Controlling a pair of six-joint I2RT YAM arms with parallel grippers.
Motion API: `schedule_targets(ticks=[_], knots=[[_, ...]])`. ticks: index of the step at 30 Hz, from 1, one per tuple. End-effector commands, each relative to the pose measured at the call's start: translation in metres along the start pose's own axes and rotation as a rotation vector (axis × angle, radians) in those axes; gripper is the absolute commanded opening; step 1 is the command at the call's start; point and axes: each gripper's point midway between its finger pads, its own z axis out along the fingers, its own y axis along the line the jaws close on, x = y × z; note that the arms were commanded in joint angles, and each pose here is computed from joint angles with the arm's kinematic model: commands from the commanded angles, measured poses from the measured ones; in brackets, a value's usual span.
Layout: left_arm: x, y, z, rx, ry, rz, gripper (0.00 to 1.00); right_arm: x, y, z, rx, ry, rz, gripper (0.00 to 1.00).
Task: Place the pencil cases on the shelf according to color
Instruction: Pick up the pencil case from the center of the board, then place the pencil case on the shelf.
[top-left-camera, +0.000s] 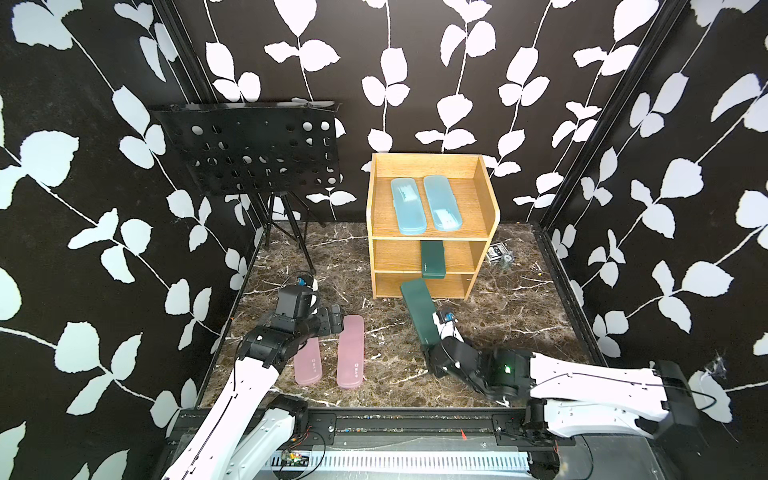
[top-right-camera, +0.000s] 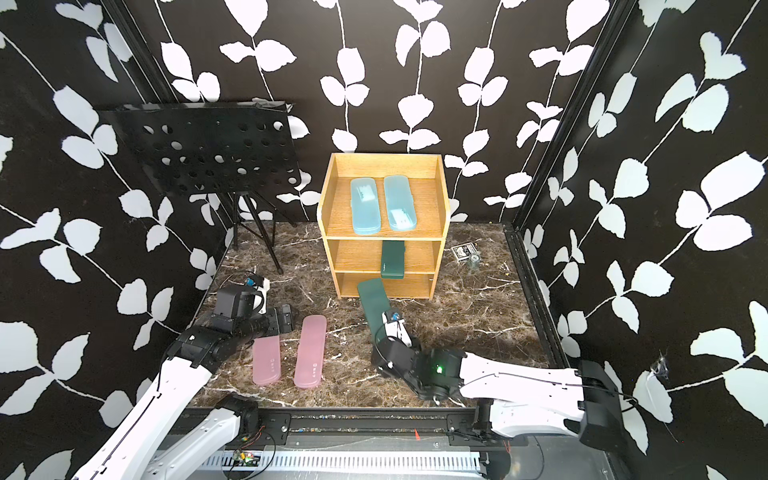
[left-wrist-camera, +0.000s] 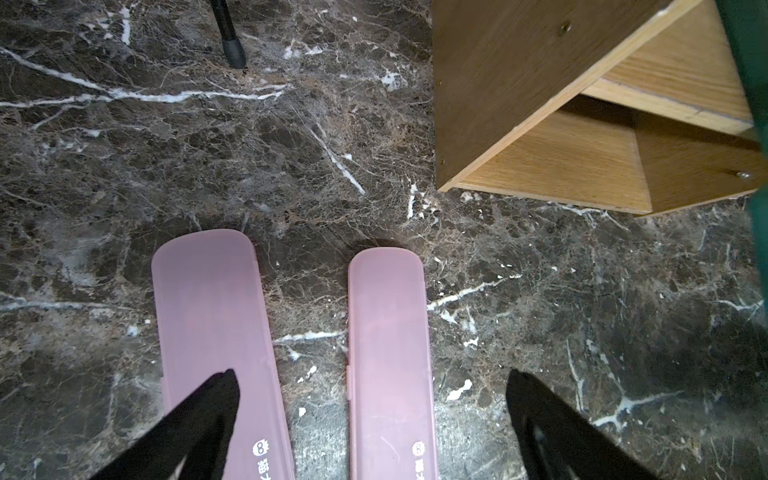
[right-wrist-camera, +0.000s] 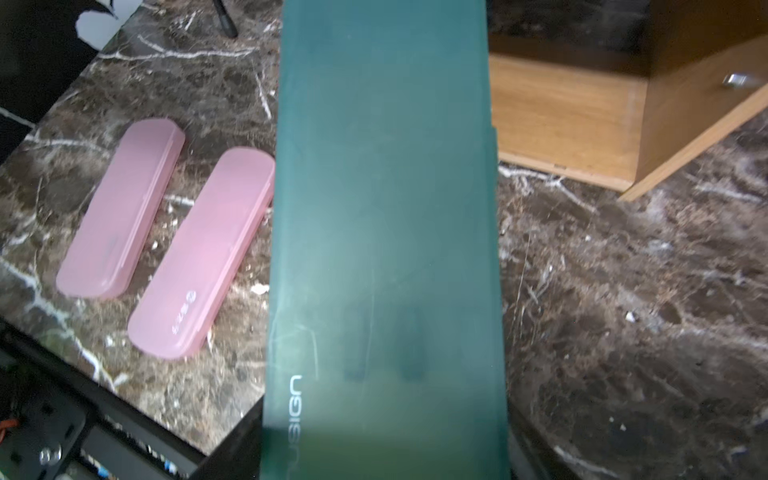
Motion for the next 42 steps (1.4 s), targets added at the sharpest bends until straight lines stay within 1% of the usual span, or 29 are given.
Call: schedule_targets(ticks=[1, 7, 12, 17, 19, 23, 27, 32, 36, 39, 40, 42], knots=[[-0.001, -0.003, -0.001, 0.016, -0.016, -0.002, 0.99, -0.054, 0.011, -0.003, -0.009, -0.083, 0.028, 0.53], [-0.001, -0.003, -0.002, 0.022, -0.02, -0.002, 0.99, -0.104, 0.019, 0.022, -0.005, -0.071, 0.077, 0.51], [0.0, -0.004, -0.001, 0.026, -0.019, -0.007, 0.99, -0.143, 0.028, 0.039, 0.017, -0.101, 0.091, 0.51], [0.0, -0.005, 0.0, 0.034, -0.012, -0.004, 0.99, -0.151, 0.022, 0.072, 0.116, -0.057, 0.101, 0.54], [0.0, -0.006, 0.0, 0.039, -0.011, -0.006, 0.99, -0.153, 0.024, 0.08, 0.122, -0.051, 0.119, 0.6], [0.001, -0.005, 0.001, 0.033, -0.01, -0.006, 0.99, -0.155, 0.03, 0.089, 0.111, -0.053, 0.137, 0.8], [0.0, -0.003, 0.0, 0.018, -0.008, -0.007, 0.99, -0.161, 0.032, 0.088, 0.103, -0.065, 0.154, 0.87], [0.0, -0.001, -0.001, 0.008, -0.013, -0.003, 0.99, -0.172, 0.032, 0.071, 0.082, -0.098, 0.161, 0.92], [-0.001, 0.0, -0.002, 0.002, -0.018, -0.002, 0.99, -0.176, 0.033, 0.052, 0.043, -0.114, 0.17, 0.94], [-0.001, 0.0, -0.002, 0.003, -0.018, -0.003, 0.99, -0.167, 0.029, 0.048, 0.037, -0.093, 0.168, 0.94], [-0.001, 0.0, -0.002, 0.001, -0.016, -0.003, 0.99, -0.169, 0.027, 0.035, 0.018, -0.107, 0.176, 0.94], [-0.001, 0.0, -0.002, 0.001, -0.015, -0.003, 0.99, -0.162, 0.023, 0.03, 0.009, -0.095, 0.181, 0.94]])
